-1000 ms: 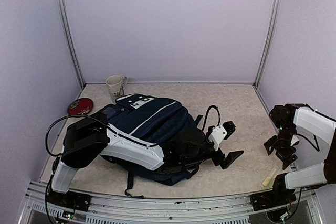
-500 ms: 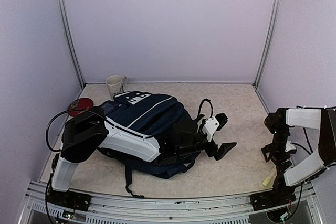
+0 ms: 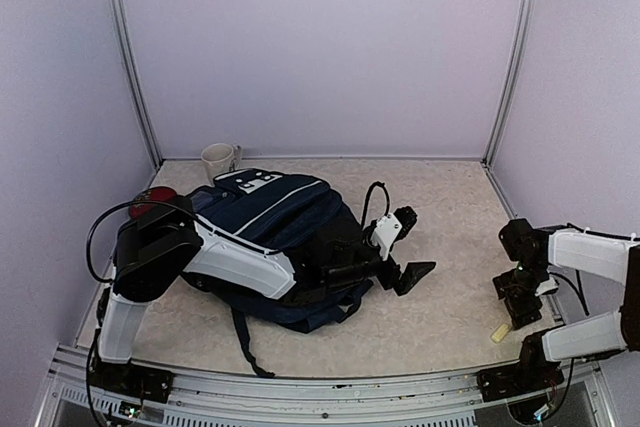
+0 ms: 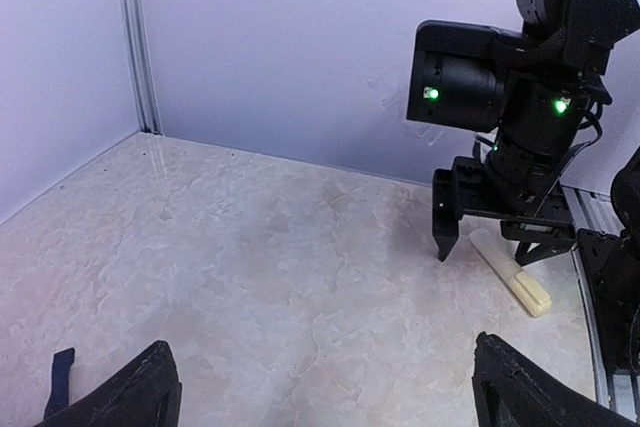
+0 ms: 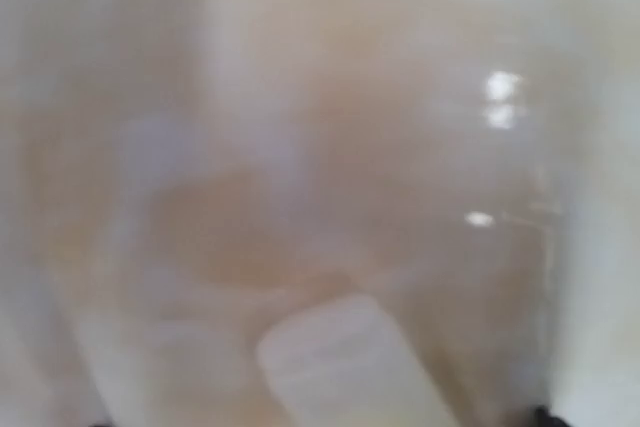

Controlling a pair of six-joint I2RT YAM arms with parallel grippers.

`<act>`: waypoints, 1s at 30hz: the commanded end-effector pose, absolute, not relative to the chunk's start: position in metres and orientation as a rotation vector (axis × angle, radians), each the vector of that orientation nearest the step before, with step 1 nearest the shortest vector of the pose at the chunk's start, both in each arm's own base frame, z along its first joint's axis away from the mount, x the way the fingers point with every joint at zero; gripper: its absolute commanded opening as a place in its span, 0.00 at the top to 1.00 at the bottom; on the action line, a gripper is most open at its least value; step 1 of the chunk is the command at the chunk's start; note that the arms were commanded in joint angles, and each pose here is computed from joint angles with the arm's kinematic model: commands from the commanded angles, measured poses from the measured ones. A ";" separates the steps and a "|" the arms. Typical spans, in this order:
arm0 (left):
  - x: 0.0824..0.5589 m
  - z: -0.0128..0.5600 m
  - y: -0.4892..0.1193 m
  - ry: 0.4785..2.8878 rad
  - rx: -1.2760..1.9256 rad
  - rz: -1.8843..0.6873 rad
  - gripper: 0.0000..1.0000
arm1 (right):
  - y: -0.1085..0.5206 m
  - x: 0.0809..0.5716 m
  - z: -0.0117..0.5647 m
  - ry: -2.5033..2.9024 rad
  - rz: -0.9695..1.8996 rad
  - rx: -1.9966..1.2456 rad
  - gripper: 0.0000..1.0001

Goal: Pack the student bag
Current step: Move the pen to the corner of the board.

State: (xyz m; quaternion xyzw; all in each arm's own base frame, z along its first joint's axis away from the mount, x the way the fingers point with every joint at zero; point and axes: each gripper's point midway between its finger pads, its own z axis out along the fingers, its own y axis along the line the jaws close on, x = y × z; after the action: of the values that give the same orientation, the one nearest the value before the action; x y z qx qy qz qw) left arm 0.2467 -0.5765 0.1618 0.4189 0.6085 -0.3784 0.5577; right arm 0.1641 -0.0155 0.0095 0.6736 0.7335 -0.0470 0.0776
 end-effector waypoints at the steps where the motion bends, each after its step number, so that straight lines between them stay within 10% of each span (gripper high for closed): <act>1: 0.256 0.203 -0.567 1.370 0.942 -0.928 0.01 | 0.026 0.260 0.003 2.196 0.271 1.689 0.12; 9: 0.236 0.223 -0.569 1.338 1.004 -0.927 0.01 | 0.105 0.321 0.027 2.506 0.259 1.074 0.13; 20: 0.176 0.285 -0.574 1.302 1.331 -1.071 0.01 | 0.099 0.258 0.045 2.813 0.074 0.465 0.09; 30: 0.242 0.275 -0.494 1.626 1.171 -0.722 0.01 | 0.089 0.245 0.059 2.845 0.200 0.178 0.00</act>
State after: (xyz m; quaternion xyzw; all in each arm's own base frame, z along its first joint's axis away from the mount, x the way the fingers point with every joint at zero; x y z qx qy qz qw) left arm 0.2075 -0.5337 0.3194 0.4954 0.5855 -0.3862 0.5124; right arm 0.2557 0.0955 0.0819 0.1217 0.9719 0.0677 0.1897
